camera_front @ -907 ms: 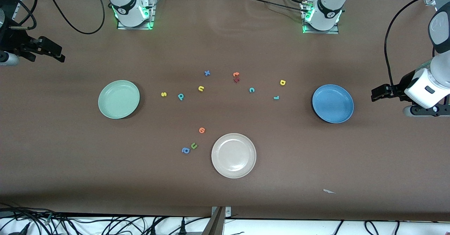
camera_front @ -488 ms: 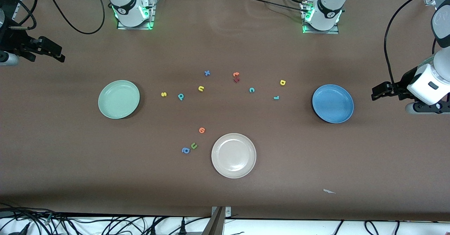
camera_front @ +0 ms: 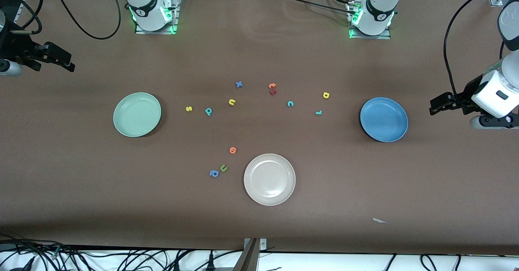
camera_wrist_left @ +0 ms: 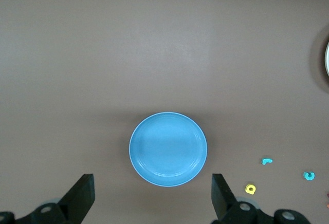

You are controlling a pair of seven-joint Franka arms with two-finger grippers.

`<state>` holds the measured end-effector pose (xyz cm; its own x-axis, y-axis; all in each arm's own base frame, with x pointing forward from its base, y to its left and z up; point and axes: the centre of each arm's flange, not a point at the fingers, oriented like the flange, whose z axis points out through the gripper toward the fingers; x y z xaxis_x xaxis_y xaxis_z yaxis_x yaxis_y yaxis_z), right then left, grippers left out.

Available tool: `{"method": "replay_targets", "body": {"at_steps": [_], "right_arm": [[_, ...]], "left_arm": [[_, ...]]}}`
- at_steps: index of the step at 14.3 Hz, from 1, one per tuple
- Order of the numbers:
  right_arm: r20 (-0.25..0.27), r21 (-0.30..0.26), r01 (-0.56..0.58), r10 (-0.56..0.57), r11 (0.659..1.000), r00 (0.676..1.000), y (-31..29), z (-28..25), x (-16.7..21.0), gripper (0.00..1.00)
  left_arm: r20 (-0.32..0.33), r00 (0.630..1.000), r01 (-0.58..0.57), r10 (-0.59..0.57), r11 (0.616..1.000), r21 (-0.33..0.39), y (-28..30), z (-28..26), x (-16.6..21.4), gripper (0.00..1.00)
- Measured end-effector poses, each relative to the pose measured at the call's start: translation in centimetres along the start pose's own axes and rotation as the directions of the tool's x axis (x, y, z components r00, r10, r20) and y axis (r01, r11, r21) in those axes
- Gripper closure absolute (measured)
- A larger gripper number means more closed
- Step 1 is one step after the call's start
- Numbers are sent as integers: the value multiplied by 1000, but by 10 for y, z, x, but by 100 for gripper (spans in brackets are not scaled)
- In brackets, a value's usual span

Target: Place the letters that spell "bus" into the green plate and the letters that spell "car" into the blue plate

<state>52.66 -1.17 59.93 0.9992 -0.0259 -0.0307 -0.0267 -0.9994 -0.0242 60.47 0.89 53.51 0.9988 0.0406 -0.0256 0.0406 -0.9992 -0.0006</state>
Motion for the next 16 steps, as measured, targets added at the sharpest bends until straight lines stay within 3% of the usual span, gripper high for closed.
{"method": "replay_targets", "body": {"at_steps": [8, 16], "right_arm": [[0, 0, 0, 0, 1000, 1000, 0, 0, 0, 0], [7, 0, 0, 0, 1000, 1000, 0, 1, -1, 0]], "left_arm": [[-34, 999, -13, 13, 1000, -1, 8, -13, 3, 0], [-25, 1000, -7, 7, 1000, 0, 6, -7, 5, 0]]}}
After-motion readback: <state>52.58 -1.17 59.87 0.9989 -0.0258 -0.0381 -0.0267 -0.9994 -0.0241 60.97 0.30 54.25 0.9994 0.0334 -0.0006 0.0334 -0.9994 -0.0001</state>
